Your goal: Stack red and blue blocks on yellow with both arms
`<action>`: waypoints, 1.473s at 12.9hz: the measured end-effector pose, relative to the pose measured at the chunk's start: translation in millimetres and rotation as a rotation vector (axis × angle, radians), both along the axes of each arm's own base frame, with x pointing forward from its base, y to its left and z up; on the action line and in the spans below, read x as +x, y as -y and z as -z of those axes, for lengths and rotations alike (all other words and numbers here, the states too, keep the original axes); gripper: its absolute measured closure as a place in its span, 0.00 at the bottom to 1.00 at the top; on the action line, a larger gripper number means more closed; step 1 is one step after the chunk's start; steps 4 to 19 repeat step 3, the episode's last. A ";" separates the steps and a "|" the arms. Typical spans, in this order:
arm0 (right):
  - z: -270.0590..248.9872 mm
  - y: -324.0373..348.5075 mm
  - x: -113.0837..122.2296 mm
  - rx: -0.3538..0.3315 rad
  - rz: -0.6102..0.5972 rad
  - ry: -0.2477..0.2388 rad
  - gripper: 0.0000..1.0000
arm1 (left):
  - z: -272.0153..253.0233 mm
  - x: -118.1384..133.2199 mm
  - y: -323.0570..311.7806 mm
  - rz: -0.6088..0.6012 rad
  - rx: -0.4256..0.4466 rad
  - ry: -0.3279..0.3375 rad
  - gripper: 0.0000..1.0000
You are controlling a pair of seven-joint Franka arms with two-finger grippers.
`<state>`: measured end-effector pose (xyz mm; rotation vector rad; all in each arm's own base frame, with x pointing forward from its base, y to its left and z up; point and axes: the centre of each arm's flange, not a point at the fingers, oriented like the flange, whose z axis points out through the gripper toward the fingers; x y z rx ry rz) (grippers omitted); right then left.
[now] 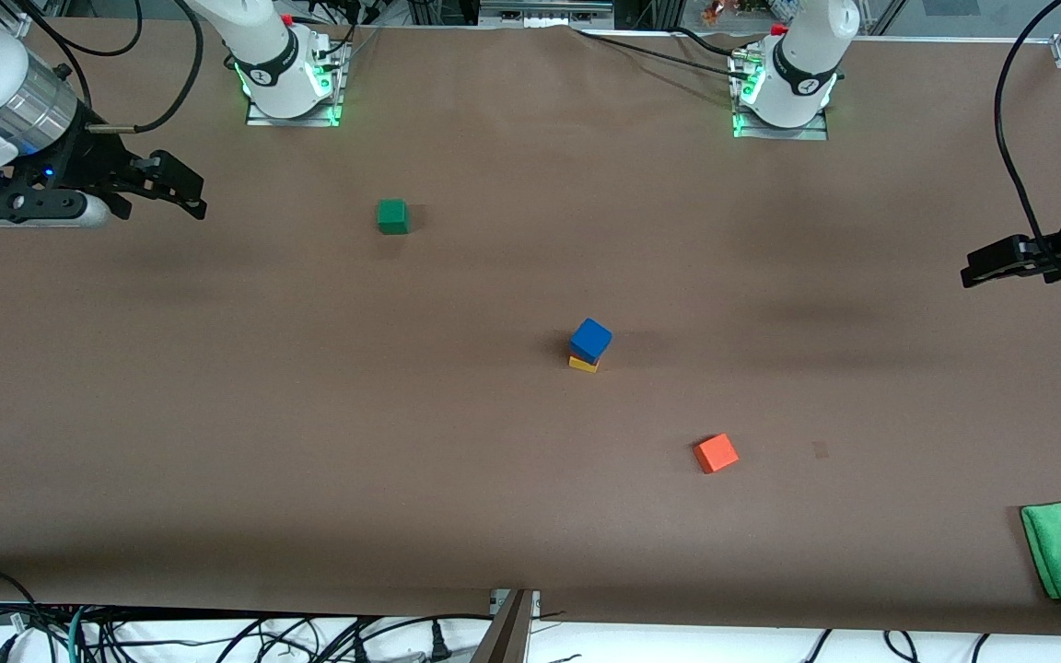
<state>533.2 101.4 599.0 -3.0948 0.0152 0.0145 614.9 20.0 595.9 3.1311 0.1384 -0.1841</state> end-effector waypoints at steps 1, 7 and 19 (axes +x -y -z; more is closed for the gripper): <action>-0.1 -5.0 -0.8 -0.007 -0.010 0.002 0.00 | 0.0 0.0 0.1 0.000 0.000 0.000 0.00; -1.2 -8.7 -1.4 -0.012 -0.018 0.007 0.00 | 0.0 0.0 0.3 0.001 0.000 0.000 0.00; -1.2 -8.7 -1.4 -0.012 -0.018 0.007 0.00 | 0.0 0.0 0.3 0.001 0.000 0.000 0.00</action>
